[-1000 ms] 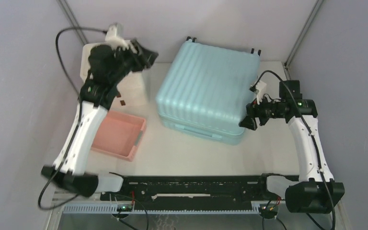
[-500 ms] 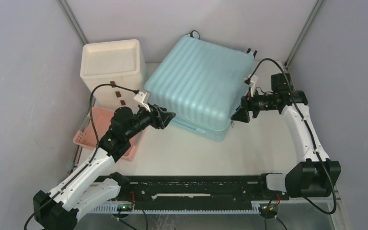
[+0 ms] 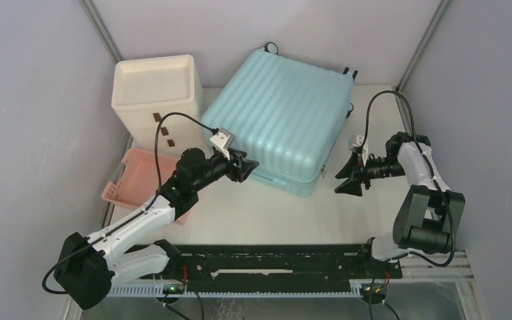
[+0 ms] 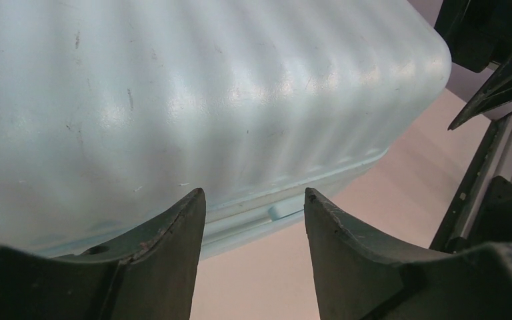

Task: Open, take out, and arrange the luggage

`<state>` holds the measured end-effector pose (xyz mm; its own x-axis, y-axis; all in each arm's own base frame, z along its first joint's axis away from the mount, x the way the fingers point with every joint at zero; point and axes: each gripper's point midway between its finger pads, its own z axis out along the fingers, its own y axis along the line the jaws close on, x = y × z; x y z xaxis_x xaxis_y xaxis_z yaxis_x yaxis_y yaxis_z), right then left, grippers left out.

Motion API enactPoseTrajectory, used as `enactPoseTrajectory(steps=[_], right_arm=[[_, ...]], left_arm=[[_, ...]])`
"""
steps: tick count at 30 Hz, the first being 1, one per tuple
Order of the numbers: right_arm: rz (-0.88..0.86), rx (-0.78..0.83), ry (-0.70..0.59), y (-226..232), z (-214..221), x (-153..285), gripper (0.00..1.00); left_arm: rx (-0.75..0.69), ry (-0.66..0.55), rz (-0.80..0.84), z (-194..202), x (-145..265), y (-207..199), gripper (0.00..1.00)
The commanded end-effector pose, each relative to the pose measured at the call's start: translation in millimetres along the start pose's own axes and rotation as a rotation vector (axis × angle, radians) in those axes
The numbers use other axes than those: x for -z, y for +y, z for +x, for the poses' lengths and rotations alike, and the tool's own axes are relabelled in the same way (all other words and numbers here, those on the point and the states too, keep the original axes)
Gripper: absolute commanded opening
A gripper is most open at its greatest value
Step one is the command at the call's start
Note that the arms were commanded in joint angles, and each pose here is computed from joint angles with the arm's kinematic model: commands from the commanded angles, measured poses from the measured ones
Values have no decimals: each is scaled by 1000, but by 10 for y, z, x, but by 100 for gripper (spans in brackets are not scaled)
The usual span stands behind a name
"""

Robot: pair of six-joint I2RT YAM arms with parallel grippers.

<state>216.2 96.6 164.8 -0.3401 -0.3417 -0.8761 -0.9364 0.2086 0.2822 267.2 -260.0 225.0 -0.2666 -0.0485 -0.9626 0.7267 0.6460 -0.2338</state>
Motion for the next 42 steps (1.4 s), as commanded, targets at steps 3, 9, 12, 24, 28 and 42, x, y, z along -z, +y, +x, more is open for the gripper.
enactPoseTrajectory(steps=[3,9,12,24,28,42], right_arm=[[58,265,-76,-181,-94,-87,62],[114,280,-48,-313,70,-228,52],[153,264,-47,-381,115,-290,51],[188,284,-59,-526,68,-438,46],[184,287,-58,-509,79,-503,44],[318,254,-80,-617,20,-548,35]], left_arm=[[-94,-71,-18,-130,-12,55,61],[-87,-93,-51,-77,57,108,61],[-92,-95,-60,-63,82,123,61],[-96,-90,-83,-42,79,170,61],[-102,-86,-87,-50,78,179,61],[-89,-86,-106,-56,74,207,61]])
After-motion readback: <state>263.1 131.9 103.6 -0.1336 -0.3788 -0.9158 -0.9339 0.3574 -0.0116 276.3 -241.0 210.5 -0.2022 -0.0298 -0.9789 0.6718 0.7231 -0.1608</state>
